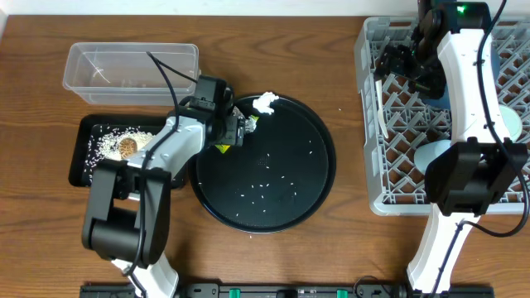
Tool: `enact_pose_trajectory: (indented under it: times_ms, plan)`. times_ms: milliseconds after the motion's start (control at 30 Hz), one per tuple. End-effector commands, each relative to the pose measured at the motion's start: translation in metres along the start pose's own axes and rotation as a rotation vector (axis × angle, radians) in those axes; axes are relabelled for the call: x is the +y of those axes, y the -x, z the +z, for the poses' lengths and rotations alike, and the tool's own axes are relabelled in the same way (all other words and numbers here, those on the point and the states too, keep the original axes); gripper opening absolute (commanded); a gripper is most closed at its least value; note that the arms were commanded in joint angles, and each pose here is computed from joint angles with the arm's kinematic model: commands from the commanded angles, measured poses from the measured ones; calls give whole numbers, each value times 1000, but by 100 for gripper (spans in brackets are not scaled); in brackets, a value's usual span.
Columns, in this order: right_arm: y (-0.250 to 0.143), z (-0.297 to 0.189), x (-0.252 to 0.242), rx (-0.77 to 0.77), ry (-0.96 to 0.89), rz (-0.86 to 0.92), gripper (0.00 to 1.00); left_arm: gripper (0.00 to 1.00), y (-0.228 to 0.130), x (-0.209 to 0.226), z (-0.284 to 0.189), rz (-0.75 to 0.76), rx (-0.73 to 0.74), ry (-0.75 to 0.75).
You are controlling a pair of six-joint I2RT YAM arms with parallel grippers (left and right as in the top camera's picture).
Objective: Sort waste into correct bins and load items into the dishwasher rack
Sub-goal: 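Grasp the foil and yellow wrapper with the left gripper, then carry the wrapper left and drop it into the clear plastic bin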
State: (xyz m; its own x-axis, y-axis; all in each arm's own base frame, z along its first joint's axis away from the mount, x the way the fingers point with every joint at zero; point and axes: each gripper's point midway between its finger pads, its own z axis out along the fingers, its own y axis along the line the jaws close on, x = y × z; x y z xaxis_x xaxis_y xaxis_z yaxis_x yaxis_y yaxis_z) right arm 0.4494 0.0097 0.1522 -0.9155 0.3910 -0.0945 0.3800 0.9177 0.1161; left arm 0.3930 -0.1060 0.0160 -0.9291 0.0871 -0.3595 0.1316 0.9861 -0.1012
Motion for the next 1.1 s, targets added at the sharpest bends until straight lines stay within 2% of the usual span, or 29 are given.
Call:
enact_pose_trajectory:
  times_ms: [0, 133, 200, 333, 367, 567, 733, 900, 1067]
  plan:
    - [1, -12, 8, -31, 15, -28, 99, 82, -5, -3, 10, 17, 35, -18]
    - [1, -12, 8, -31, 15, -28, 99, 69, -6, -3, 11, 17, 37, -18]
    - [1, -12, 8, -31, 15, -28, 99, 56, -6, -3, 11, 17, 36, -17]
    - [1, -12, 8, -31, 15, -28, 99, 13, -4, -3, 10, 17, 29, -18]
    - [1, -12, 8, -31, 15, -28, 99, 7, -2, -3, 9, 17, 24, -19]
    - [1, -12, 8, -31, 15, -28, 99, 6, 26, -9, -20, 23, -74, -31]
    - [1, -12, 8, -31, 15, -28, 99, 6, 81, -13, -77, 32, -311, -26]
    - [1, -12, 8, -31, 15, -28, 99, 6, 137, 6, -143, -8, -617, 103]
    - [1, -12, 8, -31, 15, -28, 99, 6, 165, 45, -174, -98, -782, 258]
